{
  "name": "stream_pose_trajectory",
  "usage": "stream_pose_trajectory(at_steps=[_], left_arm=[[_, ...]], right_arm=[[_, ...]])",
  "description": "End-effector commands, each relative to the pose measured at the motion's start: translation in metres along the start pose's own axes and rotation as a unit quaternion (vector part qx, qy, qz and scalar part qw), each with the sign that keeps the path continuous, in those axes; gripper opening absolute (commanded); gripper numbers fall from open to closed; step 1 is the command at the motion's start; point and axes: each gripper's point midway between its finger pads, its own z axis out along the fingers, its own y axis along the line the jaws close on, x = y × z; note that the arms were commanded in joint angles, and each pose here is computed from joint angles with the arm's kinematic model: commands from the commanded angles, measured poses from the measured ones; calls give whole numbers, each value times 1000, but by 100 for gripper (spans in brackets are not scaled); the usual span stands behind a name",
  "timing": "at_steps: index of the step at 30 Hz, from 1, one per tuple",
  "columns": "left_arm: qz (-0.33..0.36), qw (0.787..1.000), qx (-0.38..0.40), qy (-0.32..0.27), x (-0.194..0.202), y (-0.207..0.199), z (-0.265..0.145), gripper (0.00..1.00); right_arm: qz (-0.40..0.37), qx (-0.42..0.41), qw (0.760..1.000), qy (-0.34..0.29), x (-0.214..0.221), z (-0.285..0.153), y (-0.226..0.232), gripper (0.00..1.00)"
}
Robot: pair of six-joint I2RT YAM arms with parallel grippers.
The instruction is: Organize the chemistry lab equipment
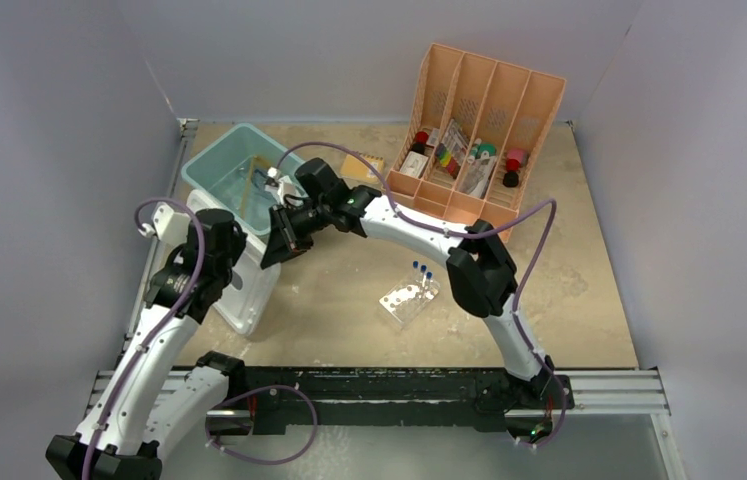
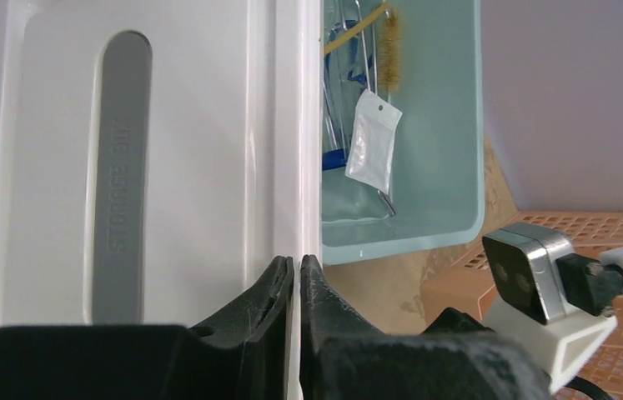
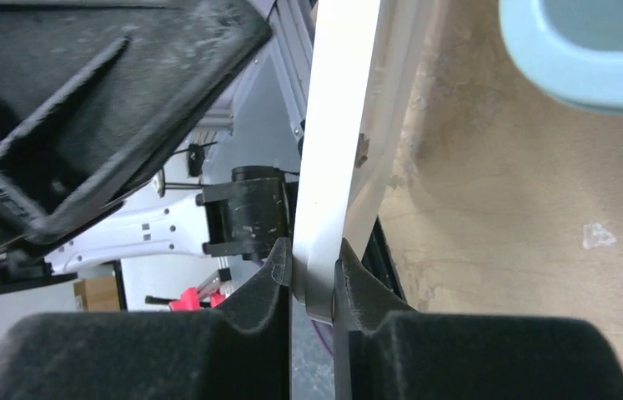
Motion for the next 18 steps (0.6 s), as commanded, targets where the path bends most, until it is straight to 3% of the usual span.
stream_pose_trajectory(at_steps=[1, 3, 6, 9, 14, 18], left_arm=[[-15, 998, 44, -41, -32, -33, -13, 0], [-12, 998, 44, -49, -40, -37, -17, 4], [-8, 997, 44, -70, -58, -44, -27, 26], [0, 994, 47, -98, -80, -54, -39, 41], [28, 988, 57, -139, -122, -82, -63, 51], [78, 985, 60, -142, -135, -103, -68, 56]], right_arm=[[-72, -38, 995, -58, -30, -24, 52, 0], [-86, -59, 991, -84, -43, -37, 65, 0], [-96, -85, 986, -102, -54, -56, 84, 0], [-113, -114, 981, -106, -59, -73, 108, 0], [-124, -156, 972, -125, -72, -105, 136, 0], [-113, -164, 968, -153, -96, -136, 132, 0]])
